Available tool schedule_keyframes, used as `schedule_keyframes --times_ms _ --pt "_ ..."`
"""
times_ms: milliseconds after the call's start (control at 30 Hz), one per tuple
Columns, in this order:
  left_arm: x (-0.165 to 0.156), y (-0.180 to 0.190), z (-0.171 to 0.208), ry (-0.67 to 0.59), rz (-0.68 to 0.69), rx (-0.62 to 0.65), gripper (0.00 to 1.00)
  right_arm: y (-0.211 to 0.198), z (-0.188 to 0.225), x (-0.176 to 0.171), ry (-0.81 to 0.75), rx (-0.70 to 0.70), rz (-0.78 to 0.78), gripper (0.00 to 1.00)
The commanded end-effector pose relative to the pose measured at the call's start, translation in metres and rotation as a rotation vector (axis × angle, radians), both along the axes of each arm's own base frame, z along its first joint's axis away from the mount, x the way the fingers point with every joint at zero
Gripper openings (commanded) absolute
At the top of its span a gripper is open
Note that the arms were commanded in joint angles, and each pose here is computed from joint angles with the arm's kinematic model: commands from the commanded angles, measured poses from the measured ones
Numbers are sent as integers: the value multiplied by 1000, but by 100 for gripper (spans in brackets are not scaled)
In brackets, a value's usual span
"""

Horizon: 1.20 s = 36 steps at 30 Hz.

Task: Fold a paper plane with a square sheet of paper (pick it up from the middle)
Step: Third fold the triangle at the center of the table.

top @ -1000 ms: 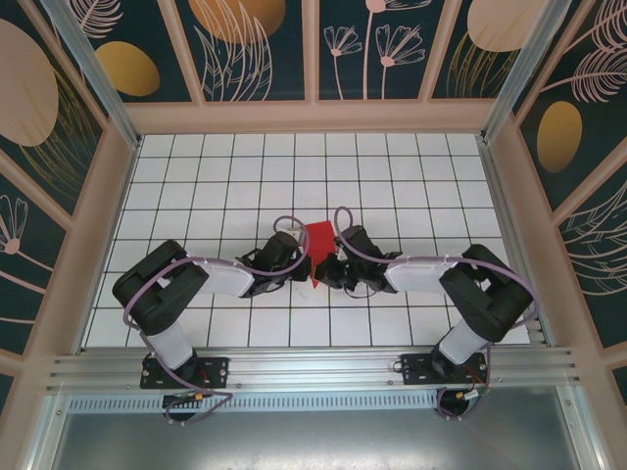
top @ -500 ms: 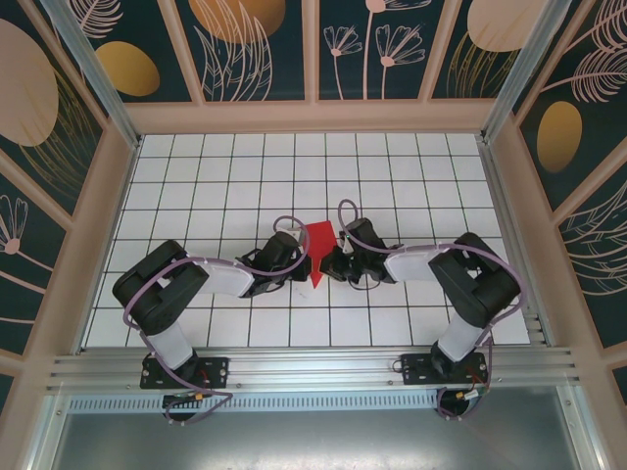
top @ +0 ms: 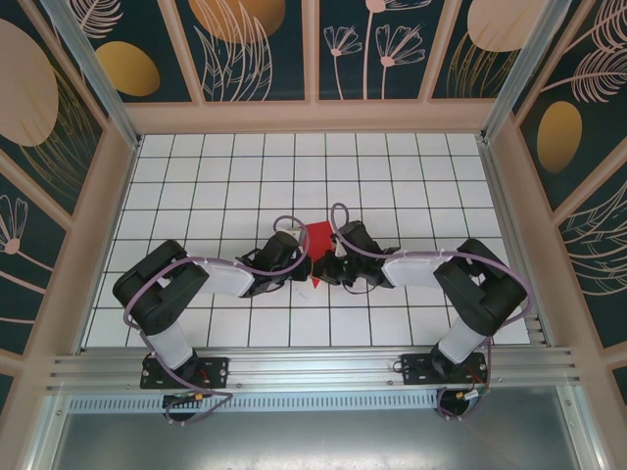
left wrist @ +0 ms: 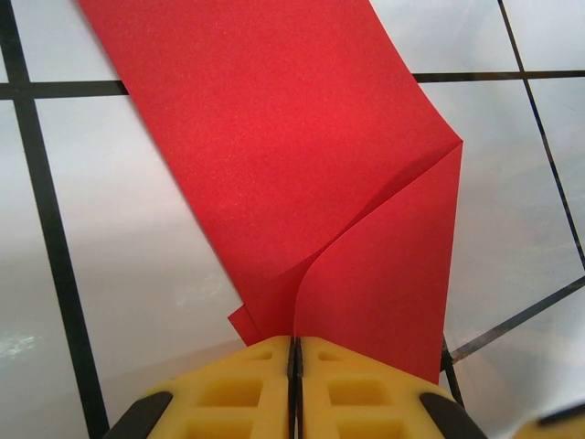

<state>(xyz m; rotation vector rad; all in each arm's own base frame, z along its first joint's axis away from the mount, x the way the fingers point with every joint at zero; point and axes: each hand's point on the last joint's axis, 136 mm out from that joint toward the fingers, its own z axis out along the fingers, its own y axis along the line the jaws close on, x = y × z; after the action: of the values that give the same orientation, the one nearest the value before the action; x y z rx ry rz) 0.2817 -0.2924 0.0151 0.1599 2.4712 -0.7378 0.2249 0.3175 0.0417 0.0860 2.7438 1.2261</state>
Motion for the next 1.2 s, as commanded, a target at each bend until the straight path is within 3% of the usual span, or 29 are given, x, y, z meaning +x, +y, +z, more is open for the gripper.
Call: schedule_keyframes --times_ms 0,233,567,733,967,1167 --pt "-7 8 -17 45 -3 53 13 -3 -13 -10 48 2 -18 10" --pt "-7 9 -17 45 -4 54 13 -10 -44 -17 115 -63 -26 9" --pt "-8 9 -17 44 -1 52 13 2 -4 -12 36 -8 -2 10" --pt "-7 9 -16 44 0 52 14 7 -13 -13 64 8 6 10" --pt "-8 10 -16 46 -1 53 14 -2 -42 -18 113 -91 -4 9" --pt "-10 12 -16 45 2 52 14 0 2 3 -7 -55 -6 10"
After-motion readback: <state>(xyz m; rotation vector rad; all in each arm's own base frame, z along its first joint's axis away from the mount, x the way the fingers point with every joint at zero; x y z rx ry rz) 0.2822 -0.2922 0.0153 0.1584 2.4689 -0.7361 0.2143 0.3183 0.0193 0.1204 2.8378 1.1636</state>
